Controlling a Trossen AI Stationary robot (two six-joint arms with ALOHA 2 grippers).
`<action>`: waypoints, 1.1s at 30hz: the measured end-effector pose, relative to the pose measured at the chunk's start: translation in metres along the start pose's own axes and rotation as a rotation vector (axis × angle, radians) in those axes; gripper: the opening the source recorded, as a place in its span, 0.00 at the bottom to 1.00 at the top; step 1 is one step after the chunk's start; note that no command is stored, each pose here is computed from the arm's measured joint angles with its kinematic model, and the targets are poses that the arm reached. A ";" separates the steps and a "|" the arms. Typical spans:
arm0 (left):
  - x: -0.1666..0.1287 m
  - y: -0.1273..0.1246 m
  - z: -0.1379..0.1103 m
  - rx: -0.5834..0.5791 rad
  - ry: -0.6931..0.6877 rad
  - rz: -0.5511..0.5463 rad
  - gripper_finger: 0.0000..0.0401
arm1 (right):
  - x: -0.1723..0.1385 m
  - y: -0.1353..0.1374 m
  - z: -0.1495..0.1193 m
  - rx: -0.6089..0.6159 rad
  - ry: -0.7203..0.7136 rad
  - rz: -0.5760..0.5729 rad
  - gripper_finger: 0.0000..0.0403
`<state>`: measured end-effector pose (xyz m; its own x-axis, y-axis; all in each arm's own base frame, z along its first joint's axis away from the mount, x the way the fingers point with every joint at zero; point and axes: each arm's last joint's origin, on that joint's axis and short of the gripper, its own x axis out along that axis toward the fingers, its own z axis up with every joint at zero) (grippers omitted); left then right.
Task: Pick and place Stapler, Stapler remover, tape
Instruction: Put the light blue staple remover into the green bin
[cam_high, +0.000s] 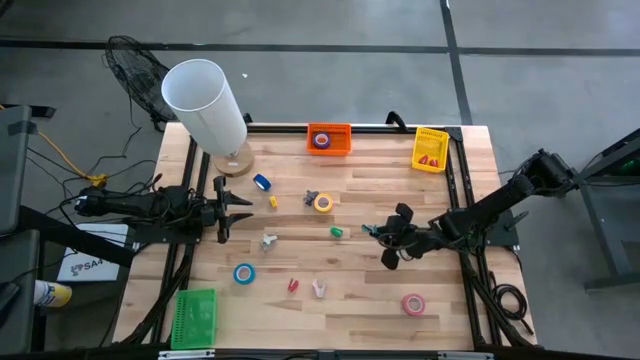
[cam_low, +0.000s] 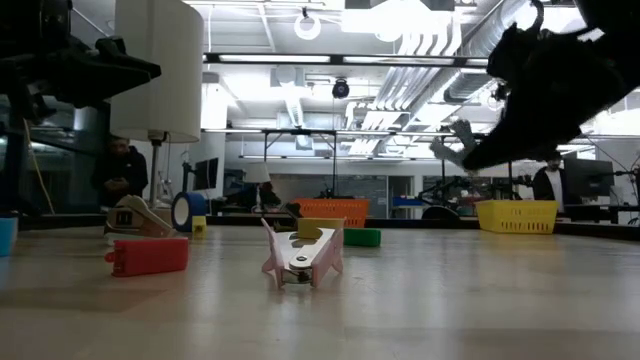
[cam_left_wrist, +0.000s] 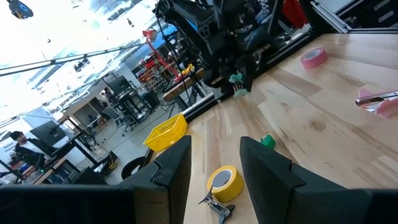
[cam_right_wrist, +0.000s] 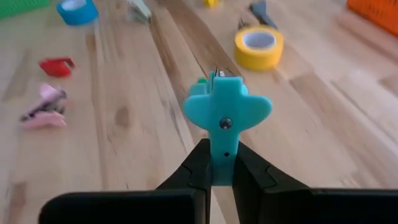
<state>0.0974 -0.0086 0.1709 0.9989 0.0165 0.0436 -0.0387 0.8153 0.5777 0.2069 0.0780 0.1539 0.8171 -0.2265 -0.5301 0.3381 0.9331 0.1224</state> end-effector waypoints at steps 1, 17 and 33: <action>0.000 0.000 0.000 0.000 0.000 0.000 0.34 | 0.000 0.001 0.002 -0.006 -0.017 0.001 0.07; 0.000 0.001 0.001 -0.148 -0.009 0.005 0.34 | 0.013 0.016 0.017 -0.184 -0.258 0.038 0.07; 0.001 0.003 0.008 -0.340 -0.110 -0.029 0.72 | 0.101 0.058 0.099 -0.411 -0.357 0.073 0.07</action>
<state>0.0978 -0.0108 0.1796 0.9899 -0.0565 0.1299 0.0186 0.9608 0.2767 0.3551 0.0813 0.1902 0.9635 -0.1709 -0.2059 0.1228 0.9661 -0.2271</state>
